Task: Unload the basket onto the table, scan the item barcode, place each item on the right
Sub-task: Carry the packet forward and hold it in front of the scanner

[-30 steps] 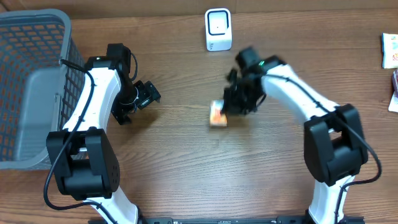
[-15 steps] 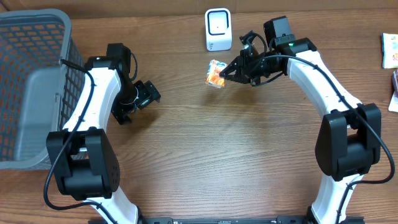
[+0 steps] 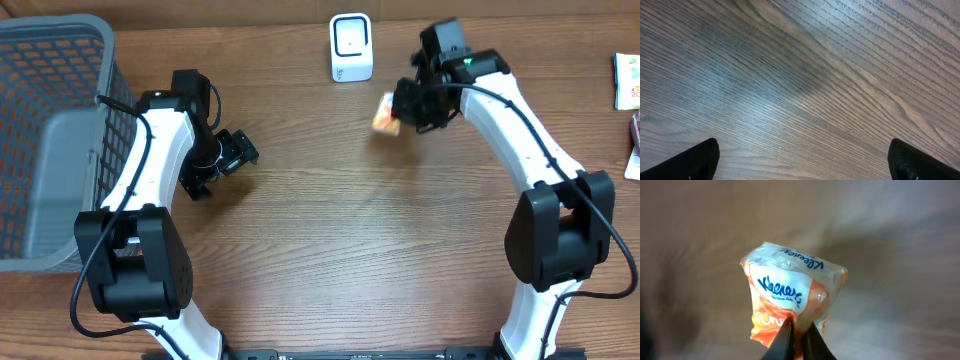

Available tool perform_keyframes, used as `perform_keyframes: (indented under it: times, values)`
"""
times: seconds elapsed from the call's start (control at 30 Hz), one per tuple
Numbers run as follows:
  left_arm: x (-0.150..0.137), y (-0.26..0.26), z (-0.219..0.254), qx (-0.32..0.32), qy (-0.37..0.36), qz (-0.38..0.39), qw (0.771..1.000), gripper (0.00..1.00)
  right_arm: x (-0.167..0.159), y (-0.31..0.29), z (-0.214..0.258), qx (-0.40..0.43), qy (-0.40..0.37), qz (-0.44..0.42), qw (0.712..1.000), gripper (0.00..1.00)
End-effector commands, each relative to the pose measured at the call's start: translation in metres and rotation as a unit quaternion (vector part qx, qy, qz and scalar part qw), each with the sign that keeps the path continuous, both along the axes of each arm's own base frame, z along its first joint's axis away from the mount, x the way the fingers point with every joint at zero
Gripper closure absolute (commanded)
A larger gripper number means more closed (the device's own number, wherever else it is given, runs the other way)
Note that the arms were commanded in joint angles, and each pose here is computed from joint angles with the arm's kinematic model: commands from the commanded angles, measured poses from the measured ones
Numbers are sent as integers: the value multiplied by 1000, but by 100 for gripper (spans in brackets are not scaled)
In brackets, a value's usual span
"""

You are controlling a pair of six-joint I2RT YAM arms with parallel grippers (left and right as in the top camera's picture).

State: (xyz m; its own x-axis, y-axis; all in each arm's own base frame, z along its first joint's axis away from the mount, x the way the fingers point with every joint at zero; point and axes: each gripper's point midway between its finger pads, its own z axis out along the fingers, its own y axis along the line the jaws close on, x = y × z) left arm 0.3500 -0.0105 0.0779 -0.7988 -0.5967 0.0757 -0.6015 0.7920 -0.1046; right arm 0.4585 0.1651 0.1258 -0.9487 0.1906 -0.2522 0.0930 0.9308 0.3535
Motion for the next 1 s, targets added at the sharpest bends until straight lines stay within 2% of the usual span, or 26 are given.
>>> perform_keyframes:
  times: [0.0, 0.17, 0.27, 0.4, 0.57, 0.73, 0.87, 0.97]
  values:
    - [5, 1, 4, 4, -6, 8, 1000, 0, 36, -33, 47, -139, -120, -46, 982, 96]
    - [5, 1, 4, 4, -6, 8, 1000, 0, 65, -23, 80, -260, -238, 3, 936, 96]
    - [5, 1, 4, 4, -6, 8, 1000, 0, 82, -13, 112, -341, -312, 36, 886, 96]
    - [5, 1, 4, 4, -6, 8, 1000, 0, 99, 16, 135, -399, -378, 137, 824, 96]
    - [5, 1, 4, 4, -6, 8, 1000, 1, 121, 32, 131, -499, -397, 262, 725, 96]
    - [5, 1, 4, 4, -6, 8, 1000, 0, 137, 37, 110, -552, -388, 328, 661, 96]
    - [5, 1, 4, 4, -6, 8, 1000, 0, 152, 44, 94, -567, -396, 346, 633, 96]
    - [5, 1, 4, 4, -6, 8, 1000, 0, 157, 51, 74, -557, -399, 368, 629, 96]
